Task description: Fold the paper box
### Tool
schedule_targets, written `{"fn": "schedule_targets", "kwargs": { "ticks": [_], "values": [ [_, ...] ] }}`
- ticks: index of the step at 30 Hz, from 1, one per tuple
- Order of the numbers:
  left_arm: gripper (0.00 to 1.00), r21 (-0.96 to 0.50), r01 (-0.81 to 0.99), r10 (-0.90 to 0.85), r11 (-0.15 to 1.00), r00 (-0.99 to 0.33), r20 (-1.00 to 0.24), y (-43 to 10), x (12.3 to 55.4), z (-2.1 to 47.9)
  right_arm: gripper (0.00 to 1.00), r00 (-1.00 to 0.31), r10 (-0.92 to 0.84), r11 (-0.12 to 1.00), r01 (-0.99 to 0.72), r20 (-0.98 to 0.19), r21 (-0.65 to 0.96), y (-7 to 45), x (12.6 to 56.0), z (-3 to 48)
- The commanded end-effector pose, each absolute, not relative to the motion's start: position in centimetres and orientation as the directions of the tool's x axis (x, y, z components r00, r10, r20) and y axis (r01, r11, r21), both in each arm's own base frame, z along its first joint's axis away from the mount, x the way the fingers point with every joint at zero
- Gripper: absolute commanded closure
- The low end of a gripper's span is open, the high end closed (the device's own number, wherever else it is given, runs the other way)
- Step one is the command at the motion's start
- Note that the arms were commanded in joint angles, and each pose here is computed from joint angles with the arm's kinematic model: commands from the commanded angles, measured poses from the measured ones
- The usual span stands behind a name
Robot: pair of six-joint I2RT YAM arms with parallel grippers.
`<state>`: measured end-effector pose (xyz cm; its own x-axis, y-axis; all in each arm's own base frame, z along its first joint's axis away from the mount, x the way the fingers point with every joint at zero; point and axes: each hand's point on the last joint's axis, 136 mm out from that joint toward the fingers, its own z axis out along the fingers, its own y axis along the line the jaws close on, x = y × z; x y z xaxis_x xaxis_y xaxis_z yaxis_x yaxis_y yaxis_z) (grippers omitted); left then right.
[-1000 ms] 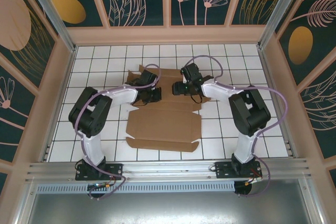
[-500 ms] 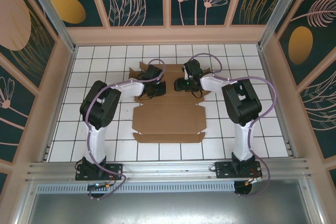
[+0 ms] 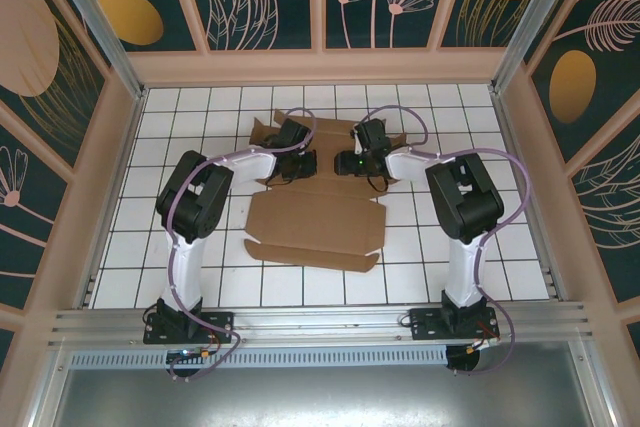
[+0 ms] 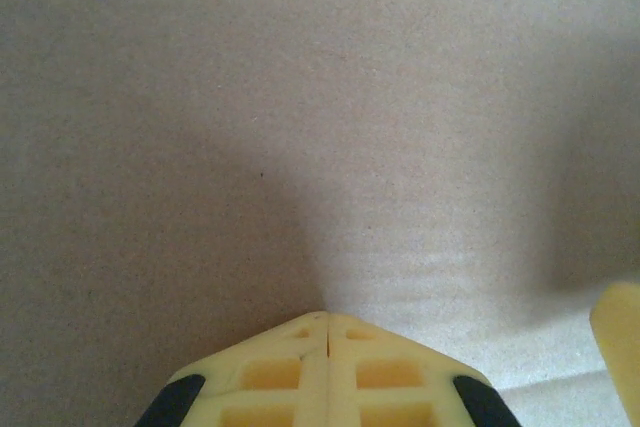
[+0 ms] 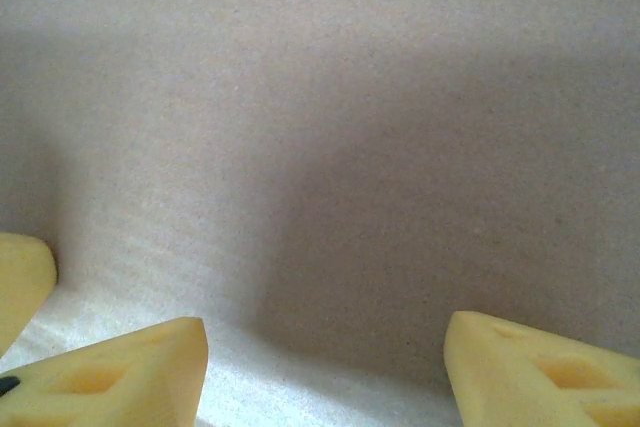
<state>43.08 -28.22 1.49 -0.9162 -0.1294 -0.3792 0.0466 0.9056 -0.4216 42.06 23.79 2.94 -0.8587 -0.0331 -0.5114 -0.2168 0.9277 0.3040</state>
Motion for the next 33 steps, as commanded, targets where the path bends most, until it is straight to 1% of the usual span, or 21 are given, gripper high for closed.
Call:
{"fn": "schedule_targets", "kwargs": {
  "ticks": [1, 6, 10, 14, 17, 21, 24, 26, 29, 33],
  "values": [
    [1.0, -0.225, -0.045, -0.097, 0.973, -0.969, -0.228, -23.5, 40.0, -5.7, 0.35, -0.932, -0.003, 0.963, -0.1, -0.362, 0.25, 20.5, 38.0, -0.5],
    [1.0, -0.235, -0.033, -0.088, 0.972, -0.97, -0.226, -24.2, 41.1, -5.8, 0.35, -0.93, 0.001, 0.962, -0.099, -0.367, 0.254, 20.6, 36.3, 0.1],
    [1.0, -0.291, -0.01, -0.074, 0.957, -0.975, -0.21, -25.9, 41.7, -5.6, 0.35, -0.932, 0.0, 0.959, -0.103, -0.362, 0.265, 21.4, 34.2, 0.1],
    [1.0, -0.31, 0.036, -0.035, 0.95, -0.975, -0.221, -27.5, 41.7, -4.9, 0.36, -0.944, 0.023, 0.926, -0.105, -0.33, 0.364, 23.4, 31.5, 0.1],
    [1.0, -0.343, 0.056, -0.025, 0.937, -0.973, -0.228, -28.4, 41.7, -3.8, 0.36, -0.938, 0.007, 0.924, -0.126, -0.345, 0.362, 24.3, 30.8, 0.9],
    [1.0, -0.375, 0.09, -0.034, 0.923, -0.949, -0.312, -28.6, 42.9, 0.5, 0.35, -0.914, 0.034, 0.912, -0.136, -0.404, 0.386, 23.8, 32.1, 4.3],
    [1.0, -0.442, 0.103, -0.071, 0.891, -0.93, -0.361, -28.4, 43.7, 4.7, 0.31, -0.885, 0.034, 0.872, -0.201, -0.465, 0.446, 24.3, 33.1, 8.2],
    [1.0, -0.496, 0.104, -0.11, 0.862, -0.916, -0.385, -27.7, 44.0, 7.2, 0.29, -0.864, 0.061, 0.859, -0.21, -0.5, 0.468, 23.2, 34.7, 10.4],
    [0.99, -0.566, 0.058, -0.176, 0.822, -0.92, -0.349, -26.6, 43.2, 8.0, 0.25, -0.835, 0.068, 0.872, -0.215, -0.546, 0.439, 21.4, 36.9, 11.9],
    [0.99, -0.598, 0.001, -0.203, 0.801, -0.941, -0.272, -26.1, 40.6, 6.1, 0.21, -0.799, 0.075, 0.894, -0.211, -0.596, 0.395, 19.3, 40.3, 12.9]
  ]
}}
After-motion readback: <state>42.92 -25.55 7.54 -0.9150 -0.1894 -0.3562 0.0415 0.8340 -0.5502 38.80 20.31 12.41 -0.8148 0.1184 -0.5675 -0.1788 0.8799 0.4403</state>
